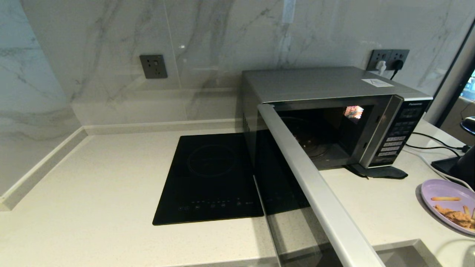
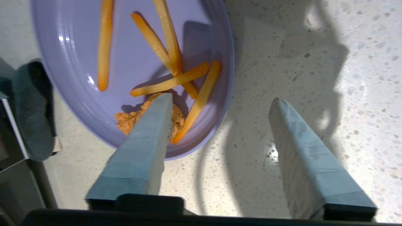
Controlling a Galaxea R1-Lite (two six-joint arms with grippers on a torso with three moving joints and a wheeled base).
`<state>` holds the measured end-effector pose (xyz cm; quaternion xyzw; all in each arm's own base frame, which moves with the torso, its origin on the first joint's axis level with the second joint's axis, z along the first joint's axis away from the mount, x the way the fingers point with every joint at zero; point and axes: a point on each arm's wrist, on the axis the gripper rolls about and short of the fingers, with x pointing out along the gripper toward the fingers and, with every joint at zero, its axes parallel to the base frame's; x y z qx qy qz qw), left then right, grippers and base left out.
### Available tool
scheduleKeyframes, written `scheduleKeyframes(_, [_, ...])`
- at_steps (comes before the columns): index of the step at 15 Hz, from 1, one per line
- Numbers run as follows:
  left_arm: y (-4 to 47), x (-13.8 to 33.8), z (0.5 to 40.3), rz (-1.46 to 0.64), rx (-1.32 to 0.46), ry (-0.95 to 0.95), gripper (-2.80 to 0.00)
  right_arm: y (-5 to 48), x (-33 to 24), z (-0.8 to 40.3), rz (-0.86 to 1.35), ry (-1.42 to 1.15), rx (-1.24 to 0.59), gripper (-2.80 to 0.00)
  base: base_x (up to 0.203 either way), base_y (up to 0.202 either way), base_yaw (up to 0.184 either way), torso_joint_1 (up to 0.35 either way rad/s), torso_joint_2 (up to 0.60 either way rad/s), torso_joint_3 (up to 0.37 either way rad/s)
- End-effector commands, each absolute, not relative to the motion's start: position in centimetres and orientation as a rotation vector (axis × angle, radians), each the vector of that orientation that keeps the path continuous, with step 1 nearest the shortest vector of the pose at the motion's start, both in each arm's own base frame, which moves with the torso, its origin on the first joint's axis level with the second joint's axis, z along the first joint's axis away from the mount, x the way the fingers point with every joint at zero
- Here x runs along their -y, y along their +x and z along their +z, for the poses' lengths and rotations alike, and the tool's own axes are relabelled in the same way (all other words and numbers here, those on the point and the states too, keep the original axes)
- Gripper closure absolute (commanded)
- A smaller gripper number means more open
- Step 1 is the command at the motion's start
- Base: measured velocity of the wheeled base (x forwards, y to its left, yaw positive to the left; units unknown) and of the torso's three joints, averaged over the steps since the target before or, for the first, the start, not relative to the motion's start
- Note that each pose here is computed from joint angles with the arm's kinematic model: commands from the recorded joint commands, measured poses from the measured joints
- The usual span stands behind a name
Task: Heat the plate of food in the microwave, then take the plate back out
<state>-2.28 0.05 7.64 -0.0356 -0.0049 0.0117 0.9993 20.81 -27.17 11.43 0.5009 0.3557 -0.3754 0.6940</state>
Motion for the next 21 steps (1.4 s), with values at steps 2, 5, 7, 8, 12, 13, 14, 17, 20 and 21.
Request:
scheduleKeyframes(2, [-2.3, 0.0, 7.6, 0.024, 0.009, -0.072, 0.0, 19.7, 25.9, 14.8, -0.807, 1.093, -0.719, -2.8, 0.0, 0.0, 0.0, 0.0, 0.0, 0.0])
scheduleKeyframes(5, [-2.3, 0.0, 7.6, 0.024, 0.009, -0.072, 0.0, 18.4, 23.9, 18.7, -0.717, 1.051, -0.689, -2.8, 0.0, 0.0, 0.0, 0.0, 0.0, 0.0])
scheduleKeyframes(7, [-2.3, 0.0, 7.6, 0.024, 0.009, -0.072, 0.0, 17.7, 21.5, 21.5, -0.656, 0.979, -0.699, -2.8, 0.0, 0.0, 0.0, 0.0, 0.0, 0.0])
scheduleKeyframes(8, [-2.3, 0.0, 7.6, 0.024, 0.009, -0.072, 0.0, 17.7, 19.9, 23.0, -0.614, 0.945, -0.71, -2.8, 0.0, 0.0, 0.0, 0.0, 0.0, 0.0])
scheduleKeyframes(12, [-2.3, 0.0, 7.6, 0.024, 0.009, -0.072, 0.0, 18.2, 13.0, 27.4, -0.412, 0.799, -0.744, -2.8, 0.0, 0.0, 0.0, 0.0, 0.0, 0.0])
scheduleKeyframes(13, [-2.3, 0.0, 7.6, 0.024, 0.009, -0.072, 0.0, 18.3, 11.5, 28.1, -0.359, 0.767, -0.746, -2.8, 0.0, 0.0, 0.0, 0.0, 0.0, 0.0])
scheduleKeyframes(14, [-2.3, 0.0, 7.6, 0.024, 0.009, -0.072, 0.0, 18.5, 9.9, 28.8, -0.3, 0.733, -0.748, -2.8, 0.0, 0.0, 0.0, 0.0, 0.0, 0.0])
scheduleKeyframes(17, [-2.3, 0.0, 7.6, 0.024, 0.009, -0.072, 0.0, 17.9, 5.2, 31.4, -0.115, 0.658, -0.713, -2.8, 0.0, 0.0, 0.0, 0.0, 0.0, 0.0])
scheduleKeyframes(20, [-2.3, -0.1, 7.6, 0.026, 0.009, -0.072, 0.0, 16.7, 1.5, 33.4, 0.064, 0.601, -0.69, -2.8, 0.0, 0.0, 0.0, 0.0, 0.0, 0.0])
scheduleKeyframes(21, [-2.3, 0.0, 7.6, 0.024, 0.009, -0.072, 0.0, 16.4, 0.7, 33.6, 0.111, 0.586, -0.695, -2.8, 0.0, 0.0, 0.0, 0.0, 0.0, 0.0])
